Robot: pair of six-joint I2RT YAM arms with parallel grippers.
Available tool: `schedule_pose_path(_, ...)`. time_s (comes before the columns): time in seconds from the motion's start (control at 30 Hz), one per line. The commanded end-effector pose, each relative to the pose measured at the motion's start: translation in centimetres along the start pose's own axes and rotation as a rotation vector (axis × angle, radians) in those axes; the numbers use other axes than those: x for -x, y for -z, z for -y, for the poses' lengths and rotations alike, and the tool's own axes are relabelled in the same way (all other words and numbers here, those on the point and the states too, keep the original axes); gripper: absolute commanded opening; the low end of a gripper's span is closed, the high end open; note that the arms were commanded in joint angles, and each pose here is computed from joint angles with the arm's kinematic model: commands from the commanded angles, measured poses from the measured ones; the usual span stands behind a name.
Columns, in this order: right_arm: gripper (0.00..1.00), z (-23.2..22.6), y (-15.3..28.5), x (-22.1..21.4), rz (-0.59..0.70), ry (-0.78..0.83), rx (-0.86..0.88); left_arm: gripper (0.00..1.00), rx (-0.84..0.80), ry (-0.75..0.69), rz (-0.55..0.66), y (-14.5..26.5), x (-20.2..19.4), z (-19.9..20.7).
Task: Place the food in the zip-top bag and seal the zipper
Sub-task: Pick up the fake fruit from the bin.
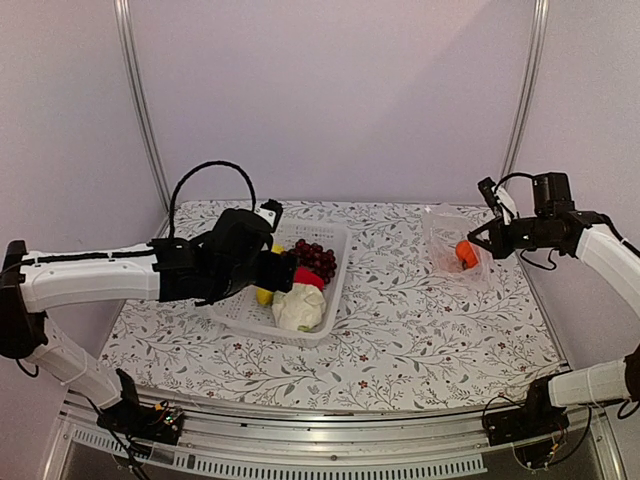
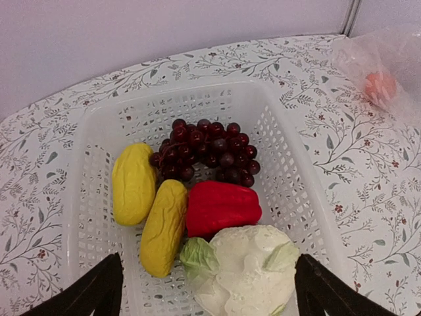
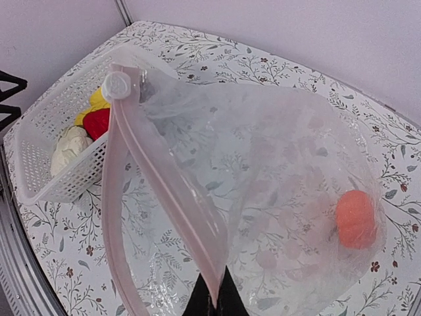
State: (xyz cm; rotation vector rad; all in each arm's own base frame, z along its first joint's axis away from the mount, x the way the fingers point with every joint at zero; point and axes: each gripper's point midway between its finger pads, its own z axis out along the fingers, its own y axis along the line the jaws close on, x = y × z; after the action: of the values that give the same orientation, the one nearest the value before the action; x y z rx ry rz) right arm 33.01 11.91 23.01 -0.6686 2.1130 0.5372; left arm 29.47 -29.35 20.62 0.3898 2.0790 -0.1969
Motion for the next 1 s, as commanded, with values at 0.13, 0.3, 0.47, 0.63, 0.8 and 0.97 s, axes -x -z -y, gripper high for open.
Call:
schedule_pose_path(0.13, 0.0, -2.8, 1.0, 0.2, 0.112, 0.071, 0.11, 0.87, -0.013, 0.073, -0.186, -2.7, -2.4, -2.7)
schedule_pose_path(0.3, 0.0, -3.2, 0.7, -0.7, 0.125, 0.074, 0.125, 0.71, 0.009, 0.005, -0.251, -4.6, -3.3, -3.9)
schedule_pose_path(0.47, 0.0, -3.2, 0.6, -1.6, 0.13, 0.081, 0.115, 0.61, 0.024, -0.082, -0.359, -6.3, -4.9, -5.3)
schedule_pose_path(0.63, 0.0, -3.4, 0.8, -1.8, 0.136, 0.087, 0.115, 0.6, 0.021, -0.135, -0.445, -7.4, -6.9, -6.5)
schedule_pose_path(0.8, 0.0, -3.3, 0.7, -2.0, 0.134, 0.086, 0.113, 0.55, 0.012, -0.162, -0.51, -8.3, -8.6, -7.3)
schedule_pose_path(0.97, 0.0, -3.3, 0.4, -2.3, 0.126, 0.082, 0.124, 0.52, 0.02, -0.181, -0.551, -9.2, -10.1, -7.8)
